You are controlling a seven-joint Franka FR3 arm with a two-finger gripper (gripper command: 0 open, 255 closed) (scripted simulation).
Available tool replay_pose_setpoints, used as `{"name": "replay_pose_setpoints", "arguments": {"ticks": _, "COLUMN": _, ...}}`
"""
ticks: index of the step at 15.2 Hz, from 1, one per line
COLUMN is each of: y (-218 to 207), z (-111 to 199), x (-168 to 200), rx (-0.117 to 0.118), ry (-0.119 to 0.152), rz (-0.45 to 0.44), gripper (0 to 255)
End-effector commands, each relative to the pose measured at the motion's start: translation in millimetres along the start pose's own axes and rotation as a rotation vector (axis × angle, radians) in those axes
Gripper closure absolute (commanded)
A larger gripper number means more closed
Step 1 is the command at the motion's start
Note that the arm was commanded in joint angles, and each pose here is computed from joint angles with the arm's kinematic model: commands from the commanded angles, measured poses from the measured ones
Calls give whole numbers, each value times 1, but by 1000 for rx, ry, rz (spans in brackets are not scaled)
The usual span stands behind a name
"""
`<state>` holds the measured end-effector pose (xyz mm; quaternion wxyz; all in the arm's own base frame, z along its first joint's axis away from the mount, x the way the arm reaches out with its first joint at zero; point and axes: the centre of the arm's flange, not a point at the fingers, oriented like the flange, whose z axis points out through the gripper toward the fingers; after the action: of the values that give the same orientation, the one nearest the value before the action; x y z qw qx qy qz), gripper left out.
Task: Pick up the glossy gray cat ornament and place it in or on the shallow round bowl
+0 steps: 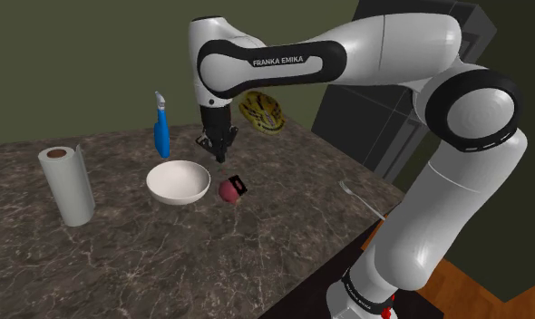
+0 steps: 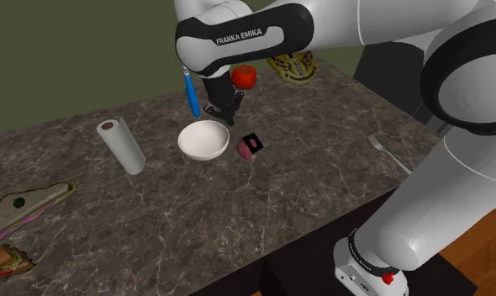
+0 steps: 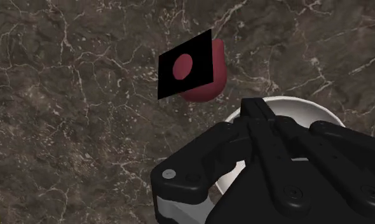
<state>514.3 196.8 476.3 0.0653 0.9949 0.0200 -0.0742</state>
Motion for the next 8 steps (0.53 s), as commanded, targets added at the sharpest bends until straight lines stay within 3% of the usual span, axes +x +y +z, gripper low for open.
{"name": "replay_pose_setpoints", "arguments": {"ticks": 1, "y": 0, "z": 0, "x": 0, "rx": 0, "ry": 0, "rz": 0, "gripper": 0}}
{"name": "replay_pose_setpoints", "arguments": {"ticks": 8, "y": -39, "z": 93, "x": -114, "rx": -217, "ry": 434, "rz": 179, "gripper": 0}}
